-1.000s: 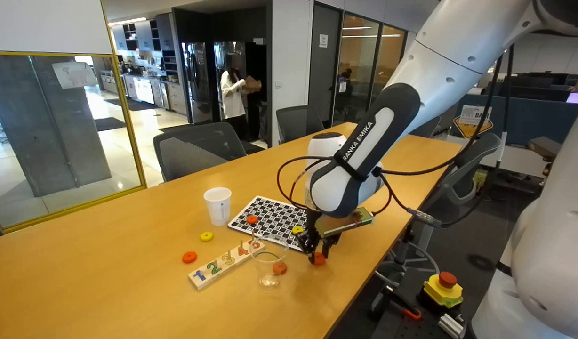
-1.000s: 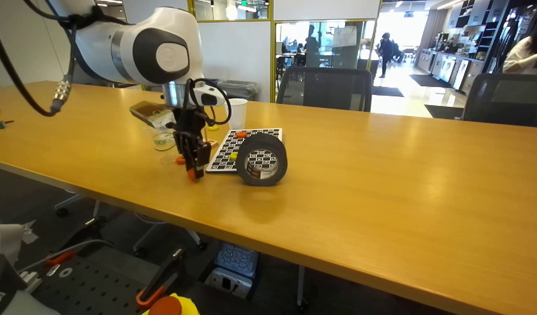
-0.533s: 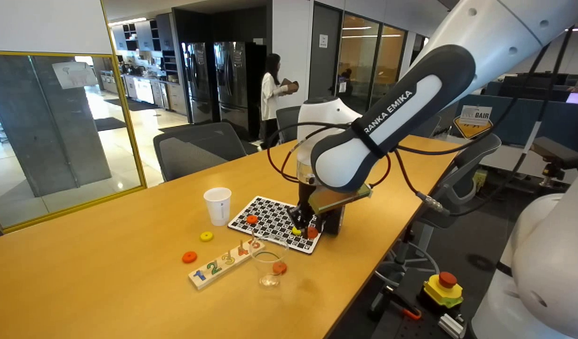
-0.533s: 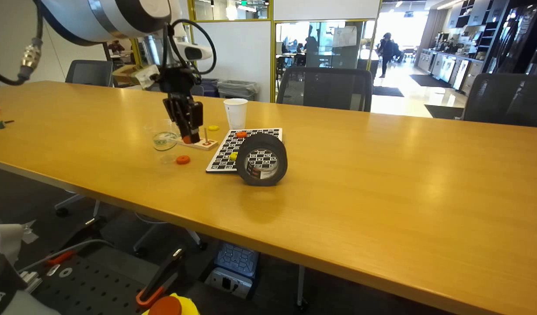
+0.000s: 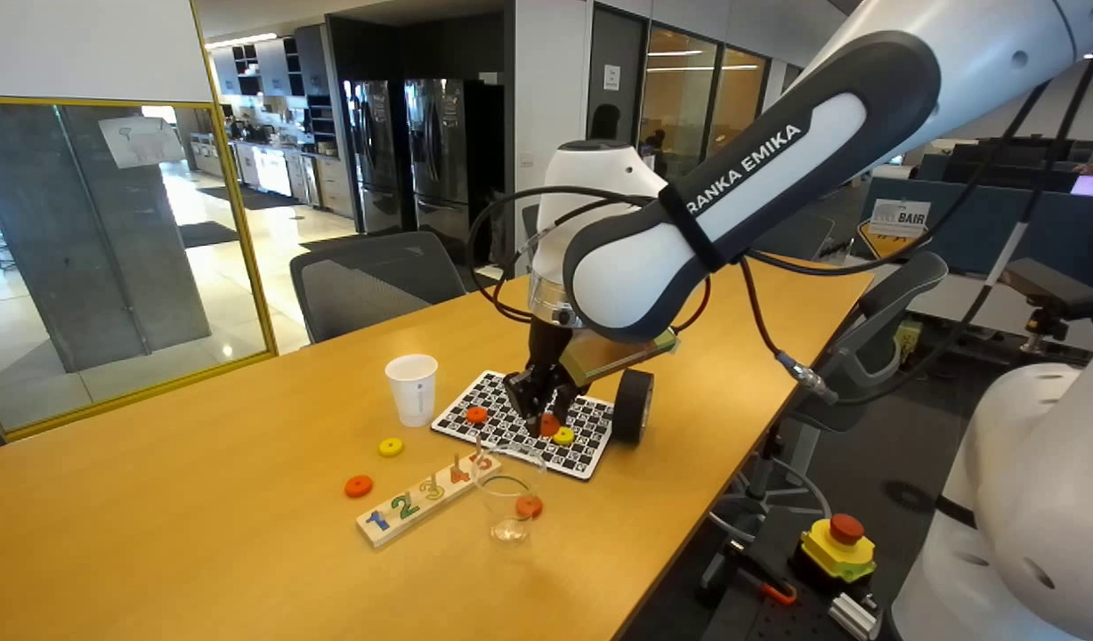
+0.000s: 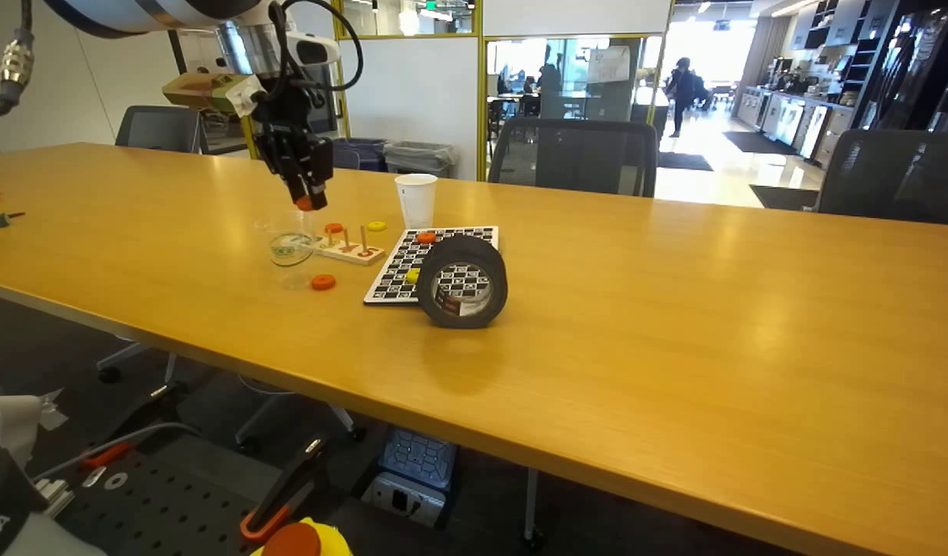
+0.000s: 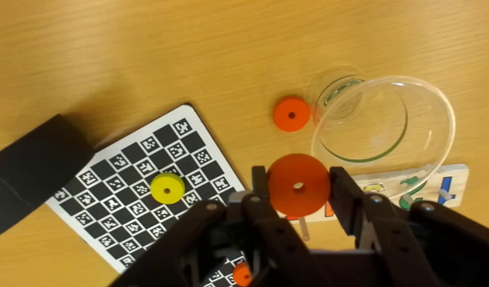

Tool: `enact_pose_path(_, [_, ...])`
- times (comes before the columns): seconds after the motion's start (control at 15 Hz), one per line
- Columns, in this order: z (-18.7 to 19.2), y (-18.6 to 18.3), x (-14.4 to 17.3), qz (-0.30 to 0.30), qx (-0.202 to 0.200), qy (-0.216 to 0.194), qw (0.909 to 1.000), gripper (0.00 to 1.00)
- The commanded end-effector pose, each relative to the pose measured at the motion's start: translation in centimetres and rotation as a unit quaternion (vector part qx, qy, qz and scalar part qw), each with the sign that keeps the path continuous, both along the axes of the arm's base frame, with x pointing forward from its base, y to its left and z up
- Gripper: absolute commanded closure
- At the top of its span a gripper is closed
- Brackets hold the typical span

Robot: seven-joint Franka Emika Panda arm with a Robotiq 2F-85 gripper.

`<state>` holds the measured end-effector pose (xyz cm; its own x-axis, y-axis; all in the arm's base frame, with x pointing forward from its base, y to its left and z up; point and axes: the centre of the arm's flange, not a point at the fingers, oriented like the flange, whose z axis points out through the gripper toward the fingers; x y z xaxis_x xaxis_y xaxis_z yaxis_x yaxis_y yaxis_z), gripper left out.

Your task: Put the orange circle into the transparent cup and put the yellow circle into the white cup.

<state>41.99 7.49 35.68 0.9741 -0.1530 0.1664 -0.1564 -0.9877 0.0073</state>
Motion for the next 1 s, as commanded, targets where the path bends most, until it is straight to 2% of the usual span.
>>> enact_pose_path(0.0, [0.9, 1.4, 1.2, 0.050, 0.029, -0.010, 0.9983, 0.75])
enact_pose_path(0.47, [0.1, 5.3, 1.3, 0.143, 0.059, 0.009, 0.9879, 0.76])
enact_pose_path(0.93, [-1.6, 5.6, 1.4, 0.152, 0.060, 0.039, 0.9858, 0.76])
